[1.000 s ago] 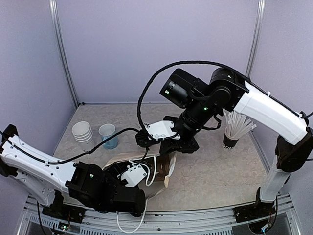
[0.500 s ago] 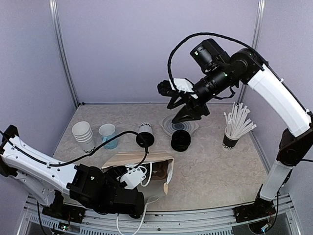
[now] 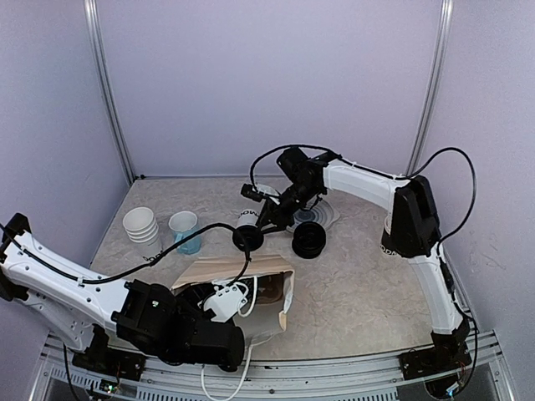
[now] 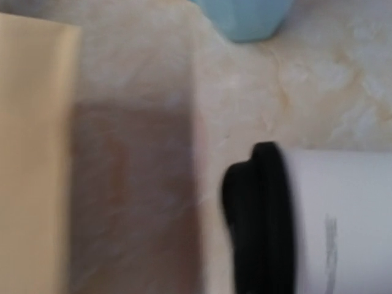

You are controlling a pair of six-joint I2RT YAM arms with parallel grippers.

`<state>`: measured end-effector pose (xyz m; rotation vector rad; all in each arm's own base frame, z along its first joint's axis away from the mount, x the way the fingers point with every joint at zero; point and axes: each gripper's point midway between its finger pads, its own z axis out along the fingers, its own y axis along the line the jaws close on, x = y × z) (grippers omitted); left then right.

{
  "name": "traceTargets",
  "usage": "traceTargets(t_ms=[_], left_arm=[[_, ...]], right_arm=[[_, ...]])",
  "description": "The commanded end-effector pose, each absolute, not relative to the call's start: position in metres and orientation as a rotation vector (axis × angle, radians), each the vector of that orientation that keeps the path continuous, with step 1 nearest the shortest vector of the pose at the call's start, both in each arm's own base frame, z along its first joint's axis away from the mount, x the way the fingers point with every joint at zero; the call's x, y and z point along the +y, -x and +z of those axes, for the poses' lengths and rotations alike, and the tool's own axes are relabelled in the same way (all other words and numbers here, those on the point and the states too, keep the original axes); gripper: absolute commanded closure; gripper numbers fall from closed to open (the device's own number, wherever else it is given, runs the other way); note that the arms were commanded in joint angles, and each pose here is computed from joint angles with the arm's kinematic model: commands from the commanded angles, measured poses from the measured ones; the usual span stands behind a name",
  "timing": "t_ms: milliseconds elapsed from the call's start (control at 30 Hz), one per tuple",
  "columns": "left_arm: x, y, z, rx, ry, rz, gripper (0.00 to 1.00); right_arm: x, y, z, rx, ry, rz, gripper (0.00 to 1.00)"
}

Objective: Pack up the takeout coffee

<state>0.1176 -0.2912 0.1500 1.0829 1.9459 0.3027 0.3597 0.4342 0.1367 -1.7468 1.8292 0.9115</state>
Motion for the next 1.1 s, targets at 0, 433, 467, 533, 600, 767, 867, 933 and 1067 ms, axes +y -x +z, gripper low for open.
traceTargets(t_ms=[0,433,467,533,600,767,867,933,1067], left_arm=[[-0.289,-0.121,0.158,1.954,-1.034,0.281,0.55],[-0.279,-0.127,0.157,1.985,-0.959,0.354,0.56],[-0.279,-0.127,0.157,1.988,-0.955,0.359,0.56],[-0.278,-0.127,0.157,1.987,-0.95,0.357,0.56],[-0.277,-0.127,0.159,1.984,-0.94,0.355,0.56],[-0.273,-0.126,0.16,2.005,-0.927,0.354,0.56],[-0.272,-0.12,0.155,2.035,-0.937,0.347,0.57],[-0.269,-0.118,0.153,2.057,-0.925,0.355,0.57],[-0.266,-0.11,0.148,2.089,-0.932,0.386,0.57]], right_arm=[[0.477,-0.377,0.139,1.719,1.656,1.004,0.64],[0.511,-0.322,0.084,1.576,1.817,1.202,0.61],[0.51,-0.32,0.084,1.576,1.818,1.21,0.61],[0.508,-0.315,0.087,1.561,1.829,1.231,0.61],[0.505,-0.301,0.092,1.518,1.859,1.289,0.61],[0.491,-0.275,0.09,1.502,1.923,1.359,0.62],[0.482,-0.269,0.086,1.518,1.928,1.344,0.62],[0.477,-0.266,0.079,1.534,1.932,1.32,0.62],[0.474,-0.271,0.079,1.543,1.917,1.282,0.63]])
